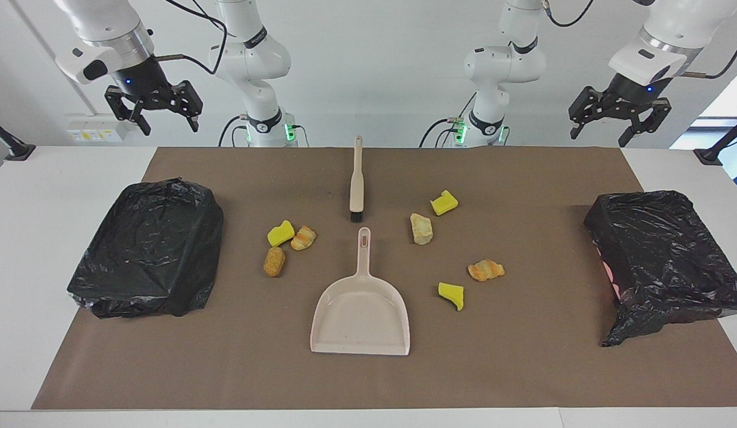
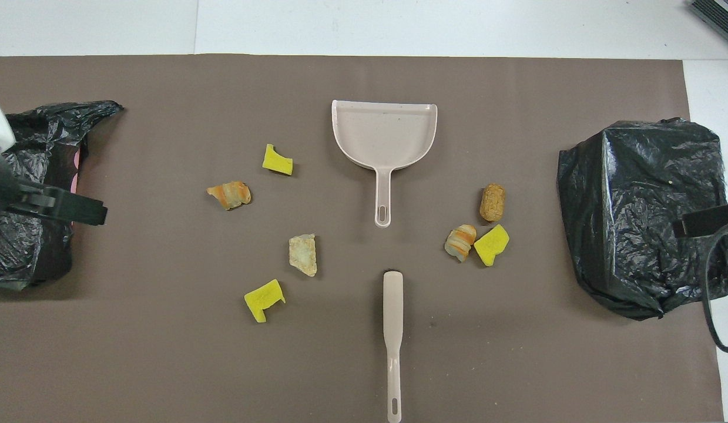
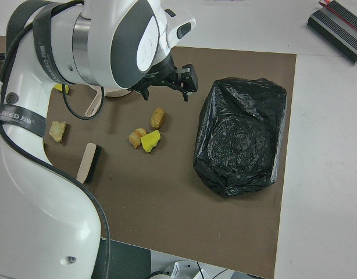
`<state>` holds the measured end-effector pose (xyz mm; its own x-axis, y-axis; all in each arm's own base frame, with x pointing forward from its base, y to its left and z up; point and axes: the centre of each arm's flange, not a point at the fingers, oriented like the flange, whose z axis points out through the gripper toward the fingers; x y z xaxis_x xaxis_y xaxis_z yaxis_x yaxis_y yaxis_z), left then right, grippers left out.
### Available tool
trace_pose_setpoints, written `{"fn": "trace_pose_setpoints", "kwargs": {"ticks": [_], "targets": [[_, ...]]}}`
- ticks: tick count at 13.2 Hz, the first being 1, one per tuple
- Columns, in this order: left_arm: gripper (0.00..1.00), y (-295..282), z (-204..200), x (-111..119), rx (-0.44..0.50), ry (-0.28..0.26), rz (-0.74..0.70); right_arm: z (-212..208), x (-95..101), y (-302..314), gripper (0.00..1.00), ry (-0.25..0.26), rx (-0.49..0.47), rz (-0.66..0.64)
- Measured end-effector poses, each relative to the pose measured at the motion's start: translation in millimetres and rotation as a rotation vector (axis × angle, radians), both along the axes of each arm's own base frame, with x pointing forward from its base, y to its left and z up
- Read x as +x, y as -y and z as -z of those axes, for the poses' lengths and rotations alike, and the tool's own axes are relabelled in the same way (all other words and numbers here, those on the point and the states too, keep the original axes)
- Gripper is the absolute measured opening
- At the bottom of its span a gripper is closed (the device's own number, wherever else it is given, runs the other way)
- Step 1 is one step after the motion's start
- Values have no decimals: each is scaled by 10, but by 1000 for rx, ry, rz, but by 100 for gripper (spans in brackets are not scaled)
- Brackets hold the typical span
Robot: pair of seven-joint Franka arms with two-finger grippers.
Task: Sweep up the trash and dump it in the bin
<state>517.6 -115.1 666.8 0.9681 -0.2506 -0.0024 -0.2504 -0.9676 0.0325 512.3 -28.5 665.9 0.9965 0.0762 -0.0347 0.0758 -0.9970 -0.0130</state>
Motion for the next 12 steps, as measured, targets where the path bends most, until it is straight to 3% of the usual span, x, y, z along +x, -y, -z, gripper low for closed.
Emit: {"fn": "trace_pose_setpoints", "kwargs": {"ticks": [4,8,12], "targets": [[100,1155,326,-315,9,-19,-29,-5,-32,19,100,-10,1,4],[100,2142,816,-794,7,-11,-50,215,-27,14,100,-39,3,3],[100,2798,1259,-1304,-2,-3,-64,603,173,-61,100,22,-2,-11]]}}
